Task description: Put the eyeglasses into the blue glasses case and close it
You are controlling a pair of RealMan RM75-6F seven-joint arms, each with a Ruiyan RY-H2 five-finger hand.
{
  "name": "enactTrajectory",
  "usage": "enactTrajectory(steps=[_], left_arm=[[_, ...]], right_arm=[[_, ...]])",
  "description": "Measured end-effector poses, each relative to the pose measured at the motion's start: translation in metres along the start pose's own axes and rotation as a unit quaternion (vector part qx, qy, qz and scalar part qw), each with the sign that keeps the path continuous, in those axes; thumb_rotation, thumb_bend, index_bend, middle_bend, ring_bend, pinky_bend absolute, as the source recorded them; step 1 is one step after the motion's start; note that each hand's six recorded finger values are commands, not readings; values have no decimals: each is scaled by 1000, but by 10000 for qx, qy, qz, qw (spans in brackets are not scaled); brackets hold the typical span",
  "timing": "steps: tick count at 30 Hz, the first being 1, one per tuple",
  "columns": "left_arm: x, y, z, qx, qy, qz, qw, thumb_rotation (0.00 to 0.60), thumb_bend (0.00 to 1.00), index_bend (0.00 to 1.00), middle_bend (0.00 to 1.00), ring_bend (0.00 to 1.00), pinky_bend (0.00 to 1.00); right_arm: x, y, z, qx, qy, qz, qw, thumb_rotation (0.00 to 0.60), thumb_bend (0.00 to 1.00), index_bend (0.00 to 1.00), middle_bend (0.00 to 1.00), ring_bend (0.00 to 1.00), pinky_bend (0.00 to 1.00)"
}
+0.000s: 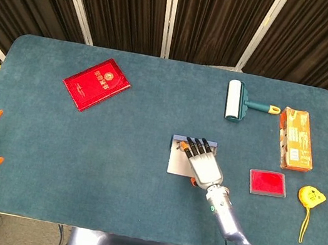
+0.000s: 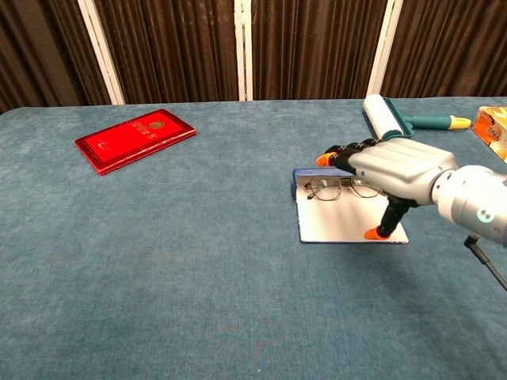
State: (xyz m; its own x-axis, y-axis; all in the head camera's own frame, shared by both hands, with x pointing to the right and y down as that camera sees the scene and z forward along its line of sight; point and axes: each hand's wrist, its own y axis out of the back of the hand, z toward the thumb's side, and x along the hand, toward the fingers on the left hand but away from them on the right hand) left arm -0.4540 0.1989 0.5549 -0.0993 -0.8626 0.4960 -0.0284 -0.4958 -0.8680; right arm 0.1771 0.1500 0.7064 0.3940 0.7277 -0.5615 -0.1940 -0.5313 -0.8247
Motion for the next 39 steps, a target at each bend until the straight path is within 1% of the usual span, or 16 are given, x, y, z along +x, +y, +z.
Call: enactTrajectory(steps=[8, 26, 31, 35, 39], left_arm=[[3, -2, -2, 19, 48, -38, 10000, 600, 0, 0, 0, 0, 0], [5, -3, -5, 33, 110, -54, 9999, 600, 0, 0, 0, 0, 0], [6, -4, -5, 38, 111, -59, 9999, 600, 0, 0, 0, 0, 0], [6, -4, -5, 38, 114, -63, 9999, 600, 0, 0, 0, 0, 0], [6, -4, -5, 34, 112, -59, 9999, 600, 0, 0, 0, 0, 0]], right_arm=[[-5, -12, 8, 143, 61, 40, 9999, 600, 88, 5, 0, 0, 0], [-15, -28, 5, 278, 0, 156, 9995, 600, 89, 30, 0, 0, 0], [-15, -30, 6, 311, 13, 160, 9994, 600, 104, 114, 0, 0, 0], [-16, -30, 6, 340, 7, 157, 9993, 600, 114, 129, 0, 0, 0], [-16, -32, 6, 366, 1, 167, 9992, 600, 189, 158, 0, 0, 0]])
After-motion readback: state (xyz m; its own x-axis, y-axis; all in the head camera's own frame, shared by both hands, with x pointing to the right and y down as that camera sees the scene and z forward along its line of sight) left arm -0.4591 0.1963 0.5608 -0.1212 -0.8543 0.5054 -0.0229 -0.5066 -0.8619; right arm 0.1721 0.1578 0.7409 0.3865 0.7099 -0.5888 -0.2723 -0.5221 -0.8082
